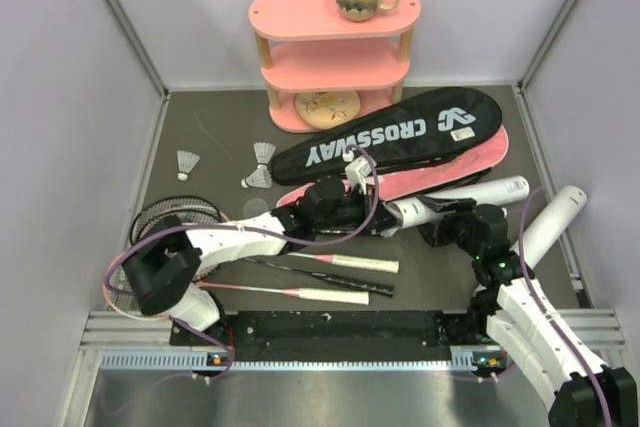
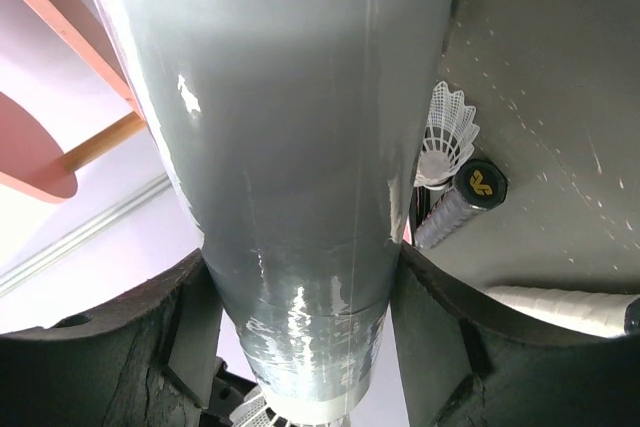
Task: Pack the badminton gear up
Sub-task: Place the shuttlecock at the shuttle tube, then pick up the shuttlecock at the center of the board, then place the shuttlecock at the shuttle tube.
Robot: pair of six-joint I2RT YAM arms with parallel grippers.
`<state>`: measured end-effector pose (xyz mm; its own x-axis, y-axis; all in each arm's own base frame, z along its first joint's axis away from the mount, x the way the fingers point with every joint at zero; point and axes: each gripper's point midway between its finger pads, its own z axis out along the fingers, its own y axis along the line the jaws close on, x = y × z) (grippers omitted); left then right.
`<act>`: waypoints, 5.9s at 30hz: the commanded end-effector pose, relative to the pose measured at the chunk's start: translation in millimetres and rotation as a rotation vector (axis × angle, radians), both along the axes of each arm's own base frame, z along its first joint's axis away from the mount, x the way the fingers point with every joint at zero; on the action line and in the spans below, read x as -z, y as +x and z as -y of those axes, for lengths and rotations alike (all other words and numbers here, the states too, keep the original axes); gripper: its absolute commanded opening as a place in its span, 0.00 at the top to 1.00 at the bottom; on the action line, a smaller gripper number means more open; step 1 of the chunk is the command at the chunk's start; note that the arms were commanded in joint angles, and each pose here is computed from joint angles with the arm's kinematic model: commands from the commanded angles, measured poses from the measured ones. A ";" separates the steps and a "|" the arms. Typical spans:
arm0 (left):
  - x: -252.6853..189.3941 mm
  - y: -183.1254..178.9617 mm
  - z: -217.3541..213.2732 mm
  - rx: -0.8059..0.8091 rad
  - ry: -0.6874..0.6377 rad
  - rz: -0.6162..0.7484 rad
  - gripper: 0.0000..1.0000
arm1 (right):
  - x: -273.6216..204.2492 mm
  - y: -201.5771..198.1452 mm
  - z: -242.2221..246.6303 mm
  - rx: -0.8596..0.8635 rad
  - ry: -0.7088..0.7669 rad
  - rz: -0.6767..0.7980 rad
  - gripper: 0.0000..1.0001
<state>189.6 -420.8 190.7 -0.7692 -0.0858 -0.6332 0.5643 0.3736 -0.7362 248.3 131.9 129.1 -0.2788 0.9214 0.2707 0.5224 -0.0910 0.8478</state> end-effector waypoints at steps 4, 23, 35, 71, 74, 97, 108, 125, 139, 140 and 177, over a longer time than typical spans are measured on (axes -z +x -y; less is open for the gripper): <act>-37.7 -1.8 6.8 0.051 -0.146 0.098 0.29 | -39.8 7.3 -2.9 -0.009 0.036 0.110 0.75; -59.8 -10.6 59.7 0.295 -0.351 0.086 0.17 | -57.4 0.3 -14.0 -0.058 0.141 0.132 0.75; -53.6 -26.4 -7.6 0.173 -0.161 0.163 0.02 | -37.7 8.7 12.3 0.058 0.007 0.125 0.75; 114.1 120.0 -18.6 -0.569 0.938 0.039 0.21 | -72.5 9.3 74.8 0.289 -0.255 0.149 0.73; 119.2 119.8 -12.9 -0.555 0.943 0.049 0.26 | -74.3 8.6 71.7 0.276 -0.242 0.154 0.73; -72.5 56.7 -86.8 -0.549 0.249 0.145 1.00 | -57.7 18.6 8.5 -0.037 -0.062 0.180 0.75; -104.6 26.5 -108.9 -0.514 -0.299 0.303 1.00 | -60.1 11.4 -32.5 -0.152 0.156 0.123 0.75; -107.2 40.3 -70.3 -0.501 -0.418 0.328 1.00 | -69.9 4.2 -52.1 -0.205 0.279 0.117 0.75; -86.1 53.8 -41.6 -0.498 -0.388 0.354 0.73 | -97.0 -0.9 -53.1 -0.214 0.345 0.164 0.75; -86.0 51.8 -44.0 -0.492 -0.378 0.349 0.62 | -96.9 -1.1 -53.5 -0.216 0.343 0.163 0.75; -41.2 28.6 3.0 -0.065 -0.072 0.190 0.23 | -135.8 -15.9 -58.6 -0.291 0.360 0.239 0.75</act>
<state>244.6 -417.2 221.5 -0.6282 -0.2651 -0.7315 0.5837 0.4611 -0.6683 244.4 174.9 217.0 -0.4549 0.7303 0.5097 0.4671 -0.2917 0.8347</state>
